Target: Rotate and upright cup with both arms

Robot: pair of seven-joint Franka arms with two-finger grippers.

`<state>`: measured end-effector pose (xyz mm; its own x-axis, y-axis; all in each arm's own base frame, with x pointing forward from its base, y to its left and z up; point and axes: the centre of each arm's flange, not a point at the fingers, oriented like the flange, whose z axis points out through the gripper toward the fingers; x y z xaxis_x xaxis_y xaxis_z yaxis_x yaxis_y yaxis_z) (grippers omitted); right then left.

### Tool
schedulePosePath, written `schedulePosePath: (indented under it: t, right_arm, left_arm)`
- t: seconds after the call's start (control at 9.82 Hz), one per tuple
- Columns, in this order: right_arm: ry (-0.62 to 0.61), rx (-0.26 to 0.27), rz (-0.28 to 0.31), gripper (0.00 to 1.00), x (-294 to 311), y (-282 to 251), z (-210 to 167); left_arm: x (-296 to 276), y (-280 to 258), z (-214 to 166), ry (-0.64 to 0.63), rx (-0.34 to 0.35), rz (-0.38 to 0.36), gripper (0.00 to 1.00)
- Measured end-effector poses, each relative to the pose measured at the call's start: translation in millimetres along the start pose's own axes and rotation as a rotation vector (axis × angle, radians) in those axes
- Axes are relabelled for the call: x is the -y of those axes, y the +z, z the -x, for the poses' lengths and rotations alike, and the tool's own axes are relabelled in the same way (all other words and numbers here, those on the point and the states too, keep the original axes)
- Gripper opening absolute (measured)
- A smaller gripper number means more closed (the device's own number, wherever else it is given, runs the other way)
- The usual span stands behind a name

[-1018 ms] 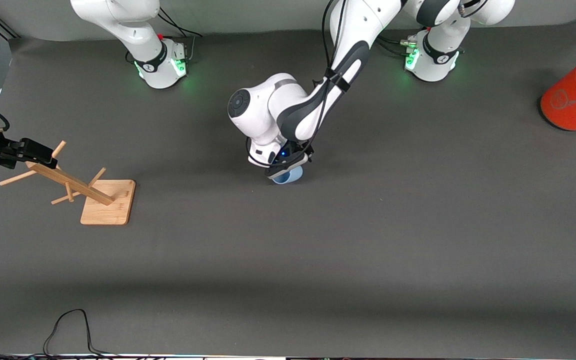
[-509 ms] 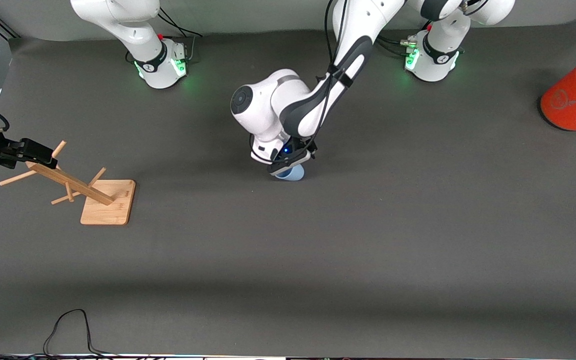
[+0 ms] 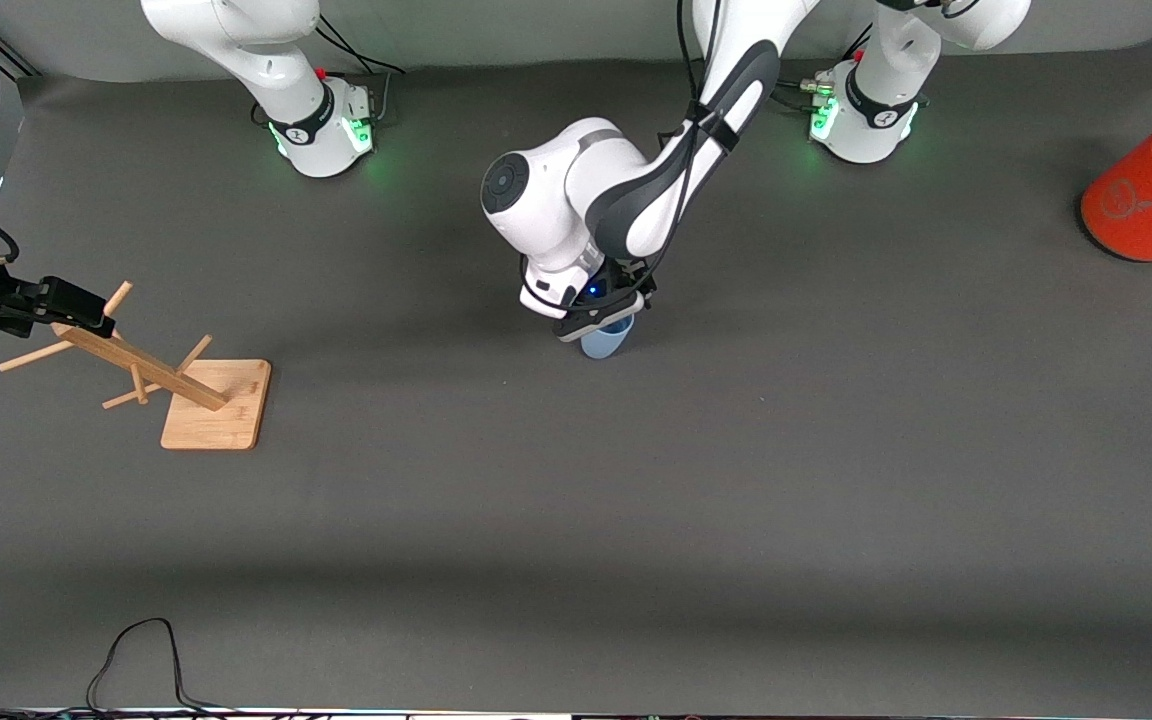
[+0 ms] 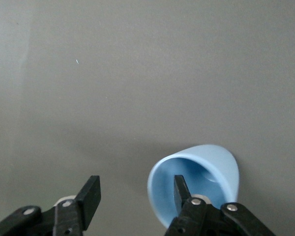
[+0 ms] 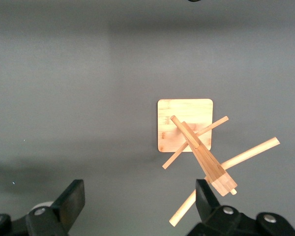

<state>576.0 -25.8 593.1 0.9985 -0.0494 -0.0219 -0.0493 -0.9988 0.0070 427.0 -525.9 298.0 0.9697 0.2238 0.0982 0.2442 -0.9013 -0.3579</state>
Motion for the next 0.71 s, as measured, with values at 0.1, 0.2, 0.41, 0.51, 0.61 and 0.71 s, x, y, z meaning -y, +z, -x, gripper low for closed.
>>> schedulePosePath:
  t: [0.1,0.2,0.41,0.51,0.61,0.71]
  right_arm:
    - [0.0,0.0,0.0,1.0,0.1,0.0,0.0]
    - [0.0,0.0,0.0,1.0,0.1,0.0,0.0]
    - [-0.001,0.0,0.0,1.0,0.3,0.0,0.0]
    - [-0.001,0.0,0.0,1.0,0.4,0.0,0.0]
    - [-0.001,0.0,0.0,1.0,0.5,0.0,0.0]
    - [-0.001,0.0,0.0,1.0,0.5,0.0,0.0]
  left_arm:
    - [8.4,-8.3,-8.5,0.01,0.018,0.01,0.7]
    - [27.1,-21.5,-28.8,0.017,0.042,0.022,0.7]
    - [87.1,-53.2,-85.7,0.023,0.092,0.054,0.72]
    - [117.5,-60.6,-114.1,0.024,0.107,0.065,0.73]
    - [144.8,-61.2,-139.8,0.033,0.12,0.072,0.74]
    - [172.8,-58.1,-165.8,0.052,0.131,0.079,0.74]
